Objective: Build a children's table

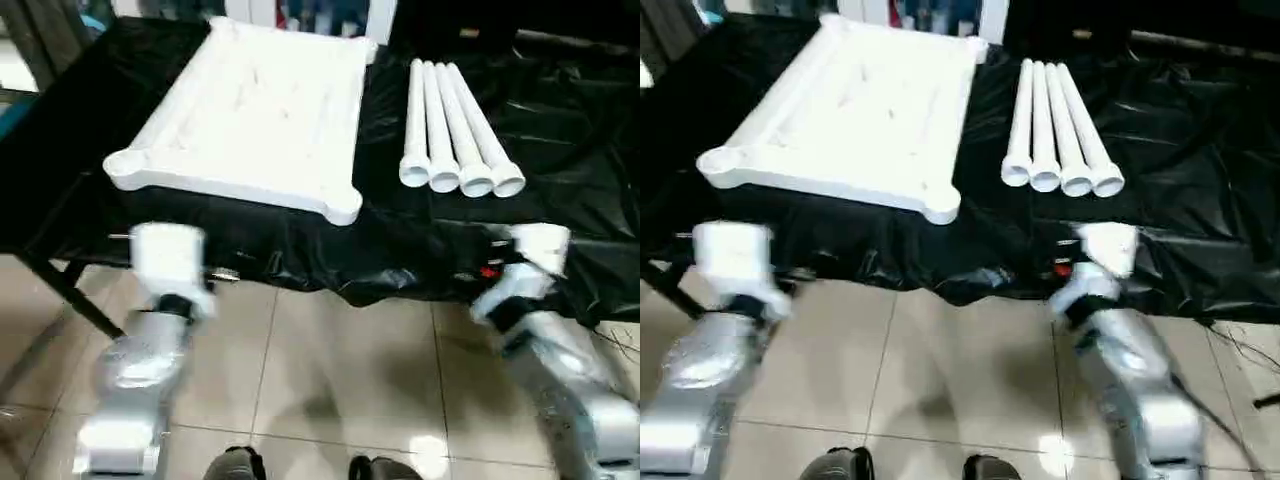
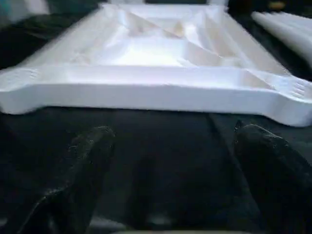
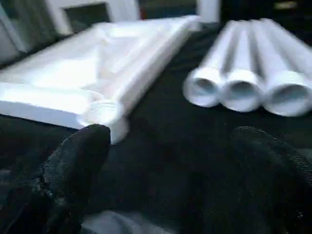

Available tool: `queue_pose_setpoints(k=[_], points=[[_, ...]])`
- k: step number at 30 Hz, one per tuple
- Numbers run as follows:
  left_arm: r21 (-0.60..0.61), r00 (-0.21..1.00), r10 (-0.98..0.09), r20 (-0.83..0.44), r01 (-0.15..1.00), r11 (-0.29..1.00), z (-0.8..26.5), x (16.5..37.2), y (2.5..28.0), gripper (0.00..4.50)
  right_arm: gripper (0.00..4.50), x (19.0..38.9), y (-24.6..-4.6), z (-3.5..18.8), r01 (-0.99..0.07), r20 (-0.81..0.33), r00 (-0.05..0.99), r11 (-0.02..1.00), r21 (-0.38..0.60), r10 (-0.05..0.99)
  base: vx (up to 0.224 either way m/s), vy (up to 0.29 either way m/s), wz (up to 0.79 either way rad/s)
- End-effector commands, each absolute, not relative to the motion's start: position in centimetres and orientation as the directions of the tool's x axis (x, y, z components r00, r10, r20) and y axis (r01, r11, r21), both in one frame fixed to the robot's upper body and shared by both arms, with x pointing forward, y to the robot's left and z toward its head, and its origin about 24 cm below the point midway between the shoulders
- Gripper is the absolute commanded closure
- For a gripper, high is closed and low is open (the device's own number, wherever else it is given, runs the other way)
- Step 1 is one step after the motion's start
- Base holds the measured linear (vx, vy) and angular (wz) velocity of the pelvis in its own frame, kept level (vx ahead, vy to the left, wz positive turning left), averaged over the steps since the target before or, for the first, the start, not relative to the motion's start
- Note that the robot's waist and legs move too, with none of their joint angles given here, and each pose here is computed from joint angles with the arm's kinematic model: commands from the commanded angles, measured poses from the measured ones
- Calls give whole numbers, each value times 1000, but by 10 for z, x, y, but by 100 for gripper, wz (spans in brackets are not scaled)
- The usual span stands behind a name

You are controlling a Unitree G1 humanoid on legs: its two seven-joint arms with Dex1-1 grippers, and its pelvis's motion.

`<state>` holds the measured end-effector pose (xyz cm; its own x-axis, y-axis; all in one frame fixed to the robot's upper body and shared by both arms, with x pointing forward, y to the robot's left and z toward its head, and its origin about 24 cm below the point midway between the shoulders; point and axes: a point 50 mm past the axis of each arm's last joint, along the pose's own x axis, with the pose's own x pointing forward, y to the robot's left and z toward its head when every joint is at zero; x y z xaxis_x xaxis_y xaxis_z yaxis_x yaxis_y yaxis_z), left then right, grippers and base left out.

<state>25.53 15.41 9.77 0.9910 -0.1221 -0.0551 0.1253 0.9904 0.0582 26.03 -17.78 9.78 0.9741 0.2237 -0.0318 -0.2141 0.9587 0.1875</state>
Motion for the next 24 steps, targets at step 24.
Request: queue_pose_setpoints(k=[24], points=[[37, 996, -62, -60, 64, 997, 96, 257, 162, 10, 6, 280, -144, 86, -301, -40, 949, 938, 171, 312, 51, 3, -1]])
